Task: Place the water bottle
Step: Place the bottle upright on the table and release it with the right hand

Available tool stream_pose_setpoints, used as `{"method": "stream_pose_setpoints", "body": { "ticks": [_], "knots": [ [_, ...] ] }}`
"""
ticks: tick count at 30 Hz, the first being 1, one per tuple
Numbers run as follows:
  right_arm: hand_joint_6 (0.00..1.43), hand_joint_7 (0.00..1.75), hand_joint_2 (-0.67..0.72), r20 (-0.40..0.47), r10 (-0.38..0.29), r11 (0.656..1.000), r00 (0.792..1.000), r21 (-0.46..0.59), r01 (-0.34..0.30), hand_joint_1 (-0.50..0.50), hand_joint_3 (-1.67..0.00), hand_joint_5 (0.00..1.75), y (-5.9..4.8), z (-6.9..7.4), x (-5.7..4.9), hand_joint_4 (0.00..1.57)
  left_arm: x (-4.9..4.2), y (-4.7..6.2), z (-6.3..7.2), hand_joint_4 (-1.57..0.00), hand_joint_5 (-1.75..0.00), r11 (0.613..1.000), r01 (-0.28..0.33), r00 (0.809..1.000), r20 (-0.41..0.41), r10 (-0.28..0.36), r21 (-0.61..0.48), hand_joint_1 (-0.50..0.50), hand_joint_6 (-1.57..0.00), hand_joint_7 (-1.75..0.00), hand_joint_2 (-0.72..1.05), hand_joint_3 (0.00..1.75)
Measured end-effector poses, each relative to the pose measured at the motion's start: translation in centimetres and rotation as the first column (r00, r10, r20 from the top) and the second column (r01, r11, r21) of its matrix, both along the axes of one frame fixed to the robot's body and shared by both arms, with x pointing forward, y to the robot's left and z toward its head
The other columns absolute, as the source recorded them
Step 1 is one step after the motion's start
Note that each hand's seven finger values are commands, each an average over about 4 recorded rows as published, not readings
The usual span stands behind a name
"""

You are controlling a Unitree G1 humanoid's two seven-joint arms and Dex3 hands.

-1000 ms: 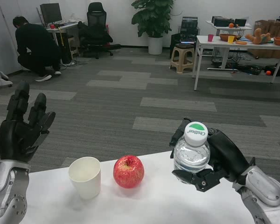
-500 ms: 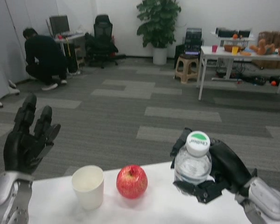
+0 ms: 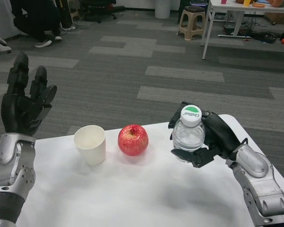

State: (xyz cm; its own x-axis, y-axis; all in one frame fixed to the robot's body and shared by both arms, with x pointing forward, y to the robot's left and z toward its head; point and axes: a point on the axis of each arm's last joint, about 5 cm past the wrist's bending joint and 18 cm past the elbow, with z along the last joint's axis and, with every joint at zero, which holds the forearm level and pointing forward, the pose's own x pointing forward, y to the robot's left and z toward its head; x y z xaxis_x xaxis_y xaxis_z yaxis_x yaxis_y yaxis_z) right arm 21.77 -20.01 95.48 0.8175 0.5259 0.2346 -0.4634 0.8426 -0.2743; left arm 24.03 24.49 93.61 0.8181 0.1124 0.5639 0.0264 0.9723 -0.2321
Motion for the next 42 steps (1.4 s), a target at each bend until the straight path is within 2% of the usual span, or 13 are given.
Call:
{"method": "stream_pose_setpoints", "body": {
  "ticks": [7,11,15,22,27,29,30,33,36,40,42],
  "knots": [
    [1.23,1.47,-0.6,0.066,-0.039,0.999,0.997,0.001,0.039,-0.25,-1.35,1.45,-0.2,-2.2,0.0,1.37,0.0,0.0,0.0,0.0,0.0,1.0,0.001,1.0,-0.001,-0.001,-0.001,-0.5,0.0,0.0,1.05,0.09],
    [1.23,1.47,-0.6,0.115,-0.112,0.993,0.987,0.045,0.107,-0.25,-1.35,1.45,-0.5,-3.8,-0.3,1.37,0.0,-0.1,-0.1,0.0,0.0,1.0,0.003,1.0,-0.001,-0.003,-0.004,-0.5,0.0,0.0,1.05,0.07],
    [1.22,1.47,-0.6,0.068,-0.141,0.989,0.988,0.058,0.138,-0.25,-1.35,1.45,-0.7,-5.6,-0.9,1.37,0.01,-0.3,-0.2,0.0,0.0,1.0,0.005,1.0,-0.002,-0.005,-0.008,-0.5,0.0,0.0,1.05,0.09],
    [1.16,1.54,-0.6,0.031,-0.18,0.982,0.983,0.059,0.178,-0.25,-1.35,1.45,-1.1,-6.9,-1.3,1.37,0.04,-0.4,-0.2,0.0,-0.03,1.0,0.01,1.0,-0.003,-0.01,-0.009,-0.5,0.0,0.0,1.05,0.09],
    [1.11,1.54,-0.59,0.019,-0.206,0.976,0.978,0.071,0.204,-0.25,-1.35,1.45,-1.4,-7.3,-1.4,1.36,0.04,-0.4,-0.2,0.0,-0.03,1.0,0.01,1.0,-0.004,-0.01,-0.009,-0.5,0.0,0.0,1.05,0.09],
    [1.05,1.55,-0.56,0.007,-0.217,0.973,0.976,0.082,0.216,-0.25,-1.35,1.48,-1.6,-7.5,-1.4,1.34,0.04,-0.4,-0.2,0.0,-0.08,1.0,0.01,1.0,-0.004,-0.01,-0.009,-0.5,0.0,0.0,1.05,0.09],
    [0.97,1.57,-0.54,-0.001,-0.223,0.971,0.975,0.09,0.222,-0.25,-1.35,1.5,-1.7,-7.6,-1.4,1.31,0.04,-0.4,-0.2,0.0,-0.08,1.0,0.01,1.0,-0.004,-0.01,-0.009,-0.5,0.0,0.0,1.05,0.07],
    [0.76,1.62,-0.54,-0.021,-0.235,0.965,0.972,0.112,0.236,-0.23,-1.35,1.55,-1.8,-7.9,-1.4,1.2,0.03,-0.4,-0.2,0.0,0.0,1.0,0.01,1.0,-0.004,-0.01,-0.009,-0.5,0.0,0.0,1.05,0.07],
    [0.66,1.68,-0.54,-0.035,-0.229,0.966,0.973,0.114,0.232,-0.21,-1.35,1.55,-1.7,-7.9,-1.3,1.08,0.03,-0.4,-0.2,0.0,0.0,1.0,0.01,1.0,-0.004,-0.01,-0.009,-0.5,0.0,0.0,1.05,0.09],
    [0.56,1.68,-0.54,-0.058,-0.212,0.971,0.976,0.1,0.217,-0.21,-1.27,1.58,-1.5,-7.9,-1.0,0.97,0.01,-0.4,-0.3,0.0,-0.05,1.0,0.01,1.0,-0.005,-0.01,-0.009,-0.5,0.0,0.0,1.05,0.07],
    [0.52,1.68,-0.54,-0.062,-0.207,0.973,0.976,0.093,0.212,-0.21,-1.31,1.62,-1.4,-7.8,-1.0,0.92,-0.01,-0.4,-0.3,0.0,-0.03,1.0,0.009,1.0,-0.006,-0.009,-0.009,-0.5,0.0,0.0,1.05,0.09]
  ]
}}
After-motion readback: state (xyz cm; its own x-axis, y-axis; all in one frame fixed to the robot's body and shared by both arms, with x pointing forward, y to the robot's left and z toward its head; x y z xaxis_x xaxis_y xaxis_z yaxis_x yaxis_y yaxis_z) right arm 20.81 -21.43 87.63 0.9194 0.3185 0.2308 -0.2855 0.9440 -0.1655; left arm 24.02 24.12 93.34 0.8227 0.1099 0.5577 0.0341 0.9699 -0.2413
